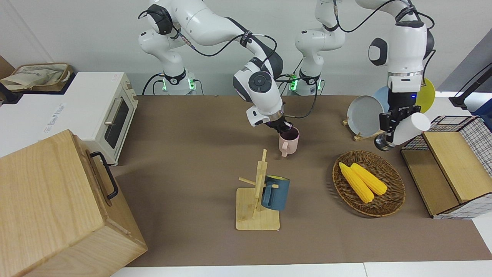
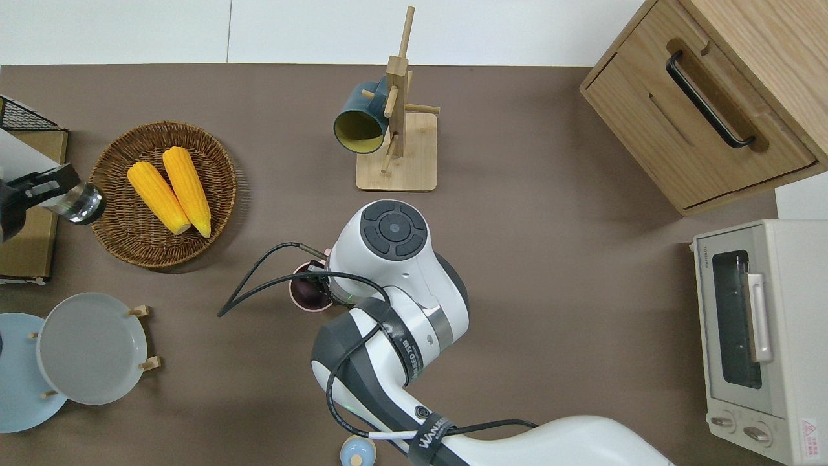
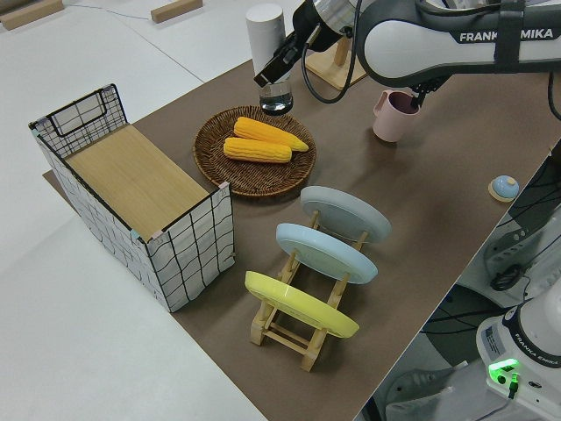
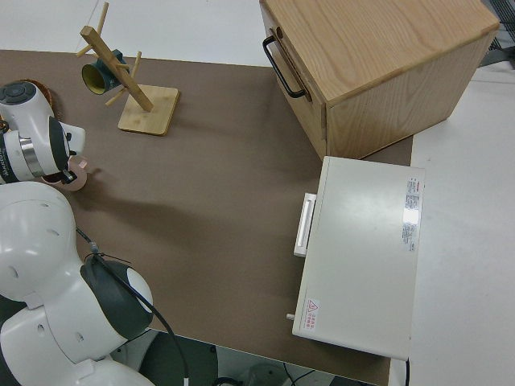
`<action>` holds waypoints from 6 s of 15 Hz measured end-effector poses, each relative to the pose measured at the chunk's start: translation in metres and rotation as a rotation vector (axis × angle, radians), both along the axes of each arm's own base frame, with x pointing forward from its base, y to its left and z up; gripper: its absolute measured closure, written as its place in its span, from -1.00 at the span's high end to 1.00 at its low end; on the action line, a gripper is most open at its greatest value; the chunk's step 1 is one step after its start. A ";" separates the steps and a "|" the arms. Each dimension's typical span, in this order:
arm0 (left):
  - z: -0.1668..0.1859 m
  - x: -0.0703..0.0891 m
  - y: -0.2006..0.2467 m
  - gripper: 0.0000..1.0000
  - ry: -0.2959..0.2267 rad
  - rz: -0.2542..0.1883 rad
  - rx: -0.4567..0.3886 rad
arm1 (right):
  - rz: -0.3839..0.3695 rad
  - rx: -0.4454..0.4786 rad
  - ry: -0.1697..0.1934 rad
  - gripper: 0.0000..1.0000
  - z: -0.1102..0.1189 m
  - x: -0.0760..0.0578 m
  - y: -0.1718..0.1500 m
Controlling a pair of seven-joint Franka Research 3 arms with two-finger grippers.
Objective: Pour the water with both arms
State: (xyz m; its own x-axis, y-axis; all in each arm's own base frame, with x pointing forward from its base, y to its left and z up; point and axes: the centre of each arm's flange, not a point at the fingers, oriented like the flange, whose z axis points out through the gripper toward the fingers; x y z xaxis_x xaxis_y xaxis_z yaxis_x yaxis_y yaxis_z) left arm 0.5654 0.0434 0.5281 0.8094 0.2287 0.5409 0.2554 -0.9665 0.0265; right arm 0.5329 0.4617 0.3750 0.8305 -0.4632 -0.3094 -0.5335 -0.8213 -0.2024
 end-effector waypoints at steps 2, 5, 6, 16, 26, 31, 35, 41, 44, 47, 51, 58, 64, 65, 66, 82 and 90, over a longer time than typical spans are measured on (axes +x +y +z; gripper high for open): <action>-0.010 -0.001 -0.016 0.29 -0.007 -0.011 -0.012 | -0.011 0.019 -0.014 -0.90 0.001 0.001 0.004; -0.034 -0.007 -0.035 0.29 -0.025 -0.023 -0.033 | -0.026 0.042 -0.032 -0.45 0.004 0.002 0.008; -0.040 -0.009 -0.037 0.29 -0.025 -0.024 -0.037 | -0.029 0.046 -0.037 -0.43 0.004 0.002 0.008; -0.065 -0.022 -0.061 0.29 -0.016 -0.049 -0.051 | -0.130 0.034 0.004 0.98 0.011 0.017 -0.011; -0.066 -0.057 -0.120 0.29 0.099 -0.126 -0.023 | 0.081 -0.171 -0.073 0.98 0.111 0.045 -0.113; -0.056 -0.079 -0.151 0.29 0.172 -0.155 -0.004 | 0.328 -0.301 -0.143 0.98 0.142 0.066 -0.199; -0.055 -0.095 -0.176 0.29 0.226 -0.180 0.008 | 0.450 -0.348 -0.189 0.98 0.170 0.072 -0.249; -0.064 -0.112 -0.210 0.29 0.286 -0.207 0.012 | 0.570 -0.391 -0.211 0.98 0.231 0.059 -0.341; -0.068 -0.119 -0.221 0.29 0.313 -0.207 0.015 | 0.599 -0.397 -0.197 0.98 0.245 0.051 -0.374; -0.073 -0.126 -0.229 0.29 0.345 -0.211 0.021 | 0.612 -0.401 -0.196 0.98 0.253 0.043 -0.399; -0.079 -0.134 -0.235 0.29 0.391 -0.213 0.021 | 0.631 -0.402 -0.202 0.98 0.263 0.030 -0.410; -0.096 -0.143 -0.244 0.29 0.457 -0.222 0.026 | 0.660 -0.390 -0.208 0.98 0.286 0.008 -0.449; -0.112 -0.142 -0.247 0.29 0.530 -0.220 0.046 | 0.634 -0.348 -0.229 0.98 0.298 -0.005 -0.458; -0.113 -0.140 -0.247 0.29 0.548 -0.218 0.051 | 0.633 -0.341 -0.234 0.98 0.299 -0.006 -0.457; -0.114 -0.138 -0.248 0.29 0.565 -0.215 0.055 | 0.632 -0.329 -0.239 0.98 0.300 -0.007 -0.456; -0.120 -0.112 -0.261 0.29 0.752 -0.223 0.091 | 0.606 -0.264 -0.261 0.98 0.299 -0.006 -0.454; -0.118 -0.115 -0.266 0.29 0.833 -0.218 0.076 | 0.598 -0.265 -0.246 0.98 0.293 -0.005 -0.456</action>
State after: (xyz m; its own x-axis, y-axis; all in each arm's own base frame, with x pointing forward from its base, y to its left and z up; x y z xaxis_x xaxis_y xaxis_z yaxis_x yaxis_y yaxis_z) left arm 0.4502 -0.2229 0.4105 0.9705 0.0092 -0.2408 -0.0286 -0.9878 -0.1532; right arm 0.5280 0.0056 0.6677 0.9979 0.0610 -0.0197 0.0608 -0.9981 -0.0120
